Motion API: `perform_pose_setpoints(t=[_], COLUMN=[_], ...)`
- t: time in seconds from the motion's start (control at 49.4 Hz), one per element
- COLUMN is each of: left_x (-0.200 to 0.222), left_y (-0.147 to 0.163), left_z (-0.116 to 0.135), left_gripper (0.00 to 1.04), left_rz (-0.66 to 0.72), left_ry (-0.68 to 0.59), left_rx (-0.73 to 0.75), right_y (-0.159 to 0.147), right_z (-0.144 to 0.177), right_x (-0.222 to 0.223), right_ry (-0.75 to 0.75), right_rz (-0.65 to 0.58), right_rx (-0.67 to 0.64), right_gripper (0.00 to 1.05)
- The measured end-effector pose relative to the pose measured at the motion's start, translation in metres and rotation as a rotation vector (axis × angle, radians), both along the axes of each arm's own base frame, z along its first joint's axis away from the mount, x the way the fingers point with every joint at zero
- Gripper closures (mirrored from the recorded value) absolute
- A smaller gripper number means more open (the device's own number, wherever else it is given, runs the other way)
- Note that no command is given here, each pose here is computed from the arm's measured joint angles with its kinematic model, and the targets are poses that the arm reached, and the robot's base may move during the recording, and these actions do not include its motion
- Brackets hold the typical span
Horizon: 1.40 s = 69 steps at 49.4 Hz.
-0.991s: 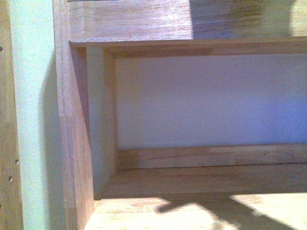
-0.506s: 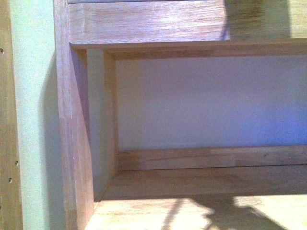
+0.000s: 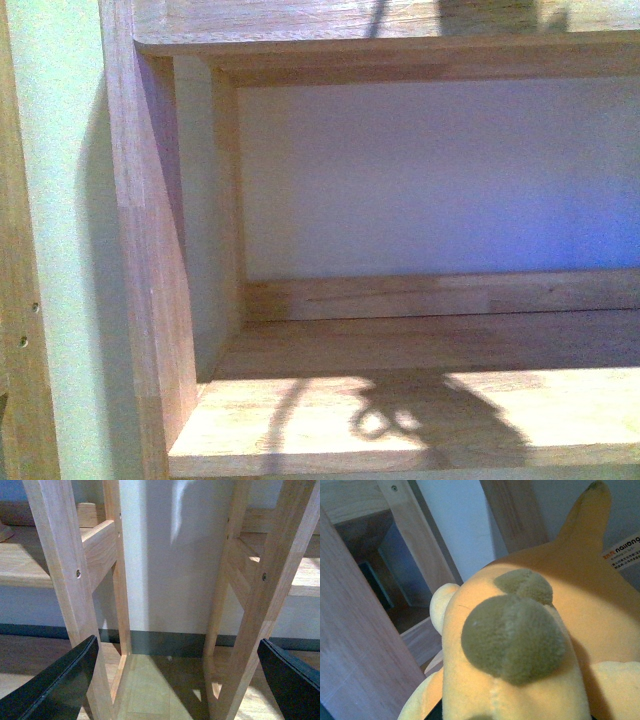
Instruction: Put away toys
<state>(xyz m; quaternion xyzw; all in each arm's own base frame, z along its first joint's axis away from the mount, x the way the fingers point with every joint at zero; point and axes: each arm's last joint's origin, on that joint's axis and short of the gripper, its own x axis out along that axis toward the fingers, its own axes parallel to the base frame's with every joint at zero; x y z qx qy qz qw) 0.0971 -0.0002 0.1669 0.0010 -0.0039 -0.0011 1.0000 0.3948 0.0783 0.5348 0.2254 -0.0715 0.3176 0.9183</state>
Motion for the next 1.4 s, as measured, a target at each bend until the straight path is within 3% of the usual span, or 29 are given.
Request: perform_pose_setpoints(t=[0.404,0.647,0.971,1.396], left_x=[0.0,0.0,0.0,0.0], left_y=[0.0,0.0,0.0,0.0], left_z=[0.0,0.0,0.0,0.0], left_gripper=[0.06,0.06,0.06,0.06], left_rz=[0.0,0.0,0.0,0.0], left_ry=[0.0,0.0,0.0,0.0], left_rx=[0.0,0.0,0.0,0.0], right_y=[0.011,0.033,0.039,0.022], right_z=[-0.006,-0.003,-0.005,-0.012], right_x=[0.035,0.033,0.034,0.024], right_ry=[0.063,0.024,0.041,0.041], right_rz=[-0.032,-0.007,0.008,-0.011], right_rx=[0.112,0.14,0.173,0.188], right_gripper=[0.87,0.87,0.87,0.17])
